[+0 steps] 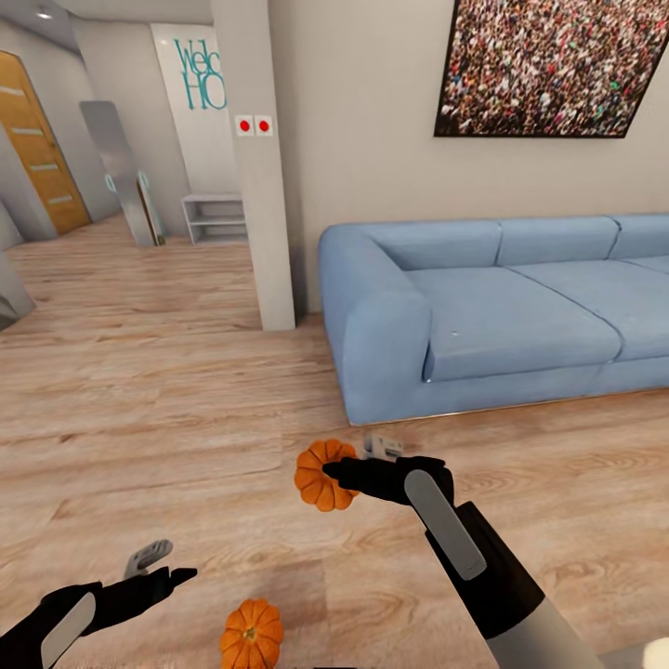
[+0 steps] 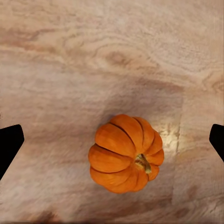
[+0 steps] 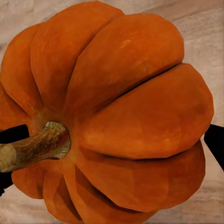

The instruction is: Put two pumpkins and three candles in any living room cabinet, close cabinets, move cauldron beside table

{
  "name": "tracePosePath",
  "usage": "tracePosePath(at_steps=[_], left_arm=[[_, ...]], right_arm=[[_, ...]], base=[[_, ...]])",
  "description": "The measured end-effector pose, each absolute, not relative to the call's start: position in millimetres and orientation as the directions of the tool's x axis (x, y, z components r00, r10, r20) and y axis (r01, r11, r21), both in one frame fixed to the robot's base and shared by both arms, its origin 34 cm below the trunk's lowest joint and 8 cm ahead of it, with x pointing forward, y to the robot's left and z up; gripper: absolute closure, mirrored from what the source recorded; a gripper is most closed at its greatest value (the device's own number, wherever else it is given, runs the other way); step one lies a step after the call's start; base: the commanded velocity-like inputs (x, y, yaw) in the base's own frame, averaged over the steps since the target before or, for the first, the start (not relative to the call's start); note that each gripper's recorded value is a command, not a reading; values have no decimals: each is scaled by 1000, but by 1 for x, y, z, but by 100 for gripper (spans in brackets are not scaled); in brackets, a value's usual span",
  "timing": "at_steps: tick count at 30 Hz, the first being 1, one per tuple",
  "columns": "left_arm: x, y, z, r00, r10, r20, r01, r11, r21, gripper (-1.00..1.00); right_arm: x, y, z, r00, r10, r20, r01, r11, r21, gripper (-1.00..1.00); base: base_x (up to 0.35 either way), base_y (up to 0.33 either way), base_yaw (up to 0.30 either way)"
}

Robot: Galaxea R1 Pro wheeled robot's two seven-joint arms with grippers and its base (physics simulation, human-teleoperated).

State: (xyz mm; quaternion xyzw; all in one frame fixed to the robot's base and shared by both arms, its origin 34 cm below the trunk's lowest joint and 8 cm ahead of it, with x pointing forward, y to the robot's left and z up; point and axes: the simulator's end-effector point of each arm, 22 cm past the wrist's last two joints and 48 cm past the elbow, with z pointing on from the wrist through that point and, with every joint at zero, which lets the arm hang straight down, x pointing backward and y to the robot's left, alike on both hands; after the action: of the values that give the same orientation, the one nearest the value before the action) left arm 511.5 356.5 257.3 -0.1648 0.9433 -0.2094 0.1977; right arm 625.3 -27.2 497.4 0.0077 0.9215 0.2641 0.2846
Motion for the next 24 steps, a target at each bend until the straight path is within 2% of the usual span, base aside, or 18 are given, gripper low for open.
tracePosePath(at_steps=[18,24], left_arm=[[487,348,221,-906,-342,-250,-212,877,-431,-100],[485,329,218,-915,-305,-263,-145,859,-491,-100]], right_arm=[[623,-27,456,-873,165,-459,-100,860,500,100],[623,-26,445,-881,166,-443,-92,858,505,100]], base=[[0,0,0],[0,0,0]])
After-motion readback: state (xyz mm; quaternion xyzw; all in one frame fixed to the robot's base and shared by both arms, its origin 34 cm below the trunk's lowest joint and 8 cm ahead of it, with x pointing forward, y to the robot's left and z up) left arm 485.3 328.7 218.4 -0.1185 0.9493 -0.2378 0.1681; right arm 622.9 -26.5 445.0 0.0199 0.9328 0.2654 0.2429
